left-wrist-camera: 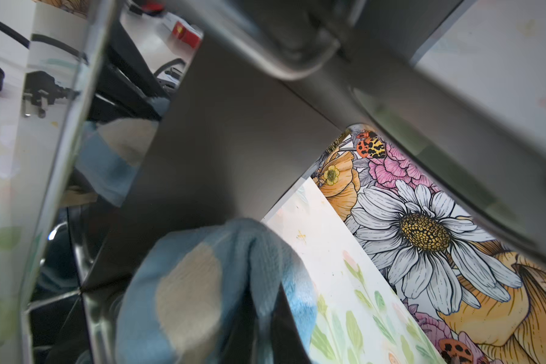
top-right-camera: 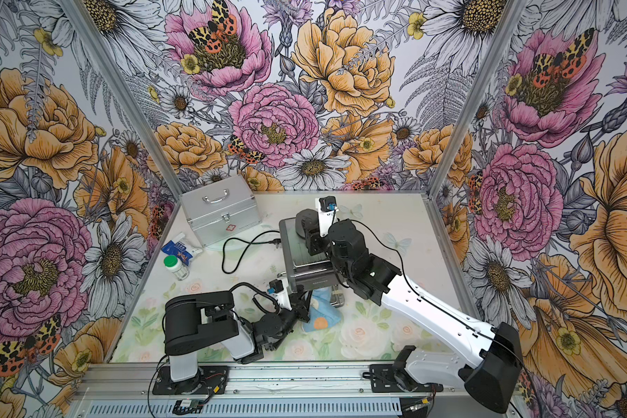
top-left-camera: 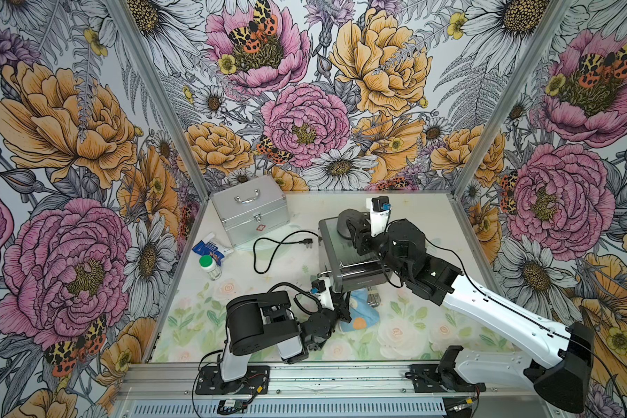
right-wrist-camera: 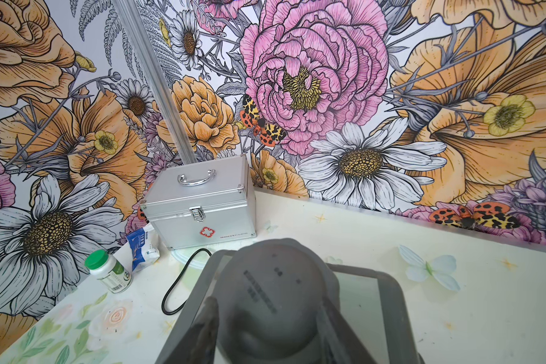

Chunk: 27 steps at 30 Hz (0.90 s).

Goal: Wipe the surface of a coffee machine
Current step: Wipe the dirt from the surface of the coffee machine.

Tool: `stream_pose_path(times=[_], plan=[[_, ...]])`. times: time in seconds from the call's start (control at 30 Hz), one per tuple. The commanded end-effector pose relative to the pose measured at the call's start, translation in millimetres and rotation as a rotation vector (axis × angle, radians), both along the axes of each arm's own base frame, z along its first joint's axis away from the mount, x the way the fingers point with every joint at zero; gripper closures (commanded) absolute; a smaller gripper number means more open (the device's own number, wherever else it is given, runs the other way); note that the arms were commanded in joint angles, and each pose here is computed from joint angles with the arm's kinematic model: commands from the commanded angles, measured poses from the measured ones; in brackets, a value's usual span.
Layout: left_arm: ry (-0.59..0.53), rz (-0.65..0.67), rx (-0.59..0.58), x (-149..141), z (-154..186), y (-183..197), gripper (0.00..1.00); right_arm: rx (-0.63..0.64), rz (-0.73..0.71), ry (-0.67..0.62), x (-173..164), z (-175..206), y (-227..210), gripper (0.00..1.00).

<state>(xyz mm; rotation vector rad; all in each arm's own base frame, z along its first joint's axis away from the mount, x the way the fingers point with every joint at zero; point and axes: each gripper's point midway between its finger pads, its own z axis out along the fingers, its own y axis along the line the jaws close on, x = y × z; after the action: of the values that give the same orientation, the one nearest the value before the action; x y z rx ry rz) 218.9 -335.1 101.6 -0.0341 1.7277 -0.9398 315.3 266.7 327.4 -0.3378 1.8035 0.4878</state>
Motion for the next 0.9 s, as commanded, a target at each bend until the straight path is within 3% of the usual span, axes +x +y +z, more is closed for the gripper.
stream_pose_path(times=[0.0,0.1,0.27,0.37,0.67,0.87], plan=[[0.013,0.020,0.041,-5.0,-8.0,10.6,1.00,-0.182,0.143,0.302,-34.8,-107.7,15.9,0.49],[0.019,0.014,0.028,-10.0,-8.1,5.3,1.00,-0.177,0.142,0.297,-35.4,-105.8,15.4,0.49],[0.014,-0.063,-0.009,-25.1,-6.5,-36.7,1.00,-0.176,0.139,0.294,-36.3,-105.2,14.0,0.49],[0.029,-0.042,-0.019,-23.9,-11.9,-38.1,1.00,-0.170,0.138,0.293,-36.6,-103.6,13.2,0.49],[0.062,0.169,0.029,-2.2,-27.8,39.2,1.00,-0.166,0.140,0.288,-36.7,-100.8,13.6,0.49],[0.025,0.279,0.034,-3.7,-8.5,90.3,1.00,-0.170,0.139,0.290,-36.6,-102.8,13.6,0.49]])
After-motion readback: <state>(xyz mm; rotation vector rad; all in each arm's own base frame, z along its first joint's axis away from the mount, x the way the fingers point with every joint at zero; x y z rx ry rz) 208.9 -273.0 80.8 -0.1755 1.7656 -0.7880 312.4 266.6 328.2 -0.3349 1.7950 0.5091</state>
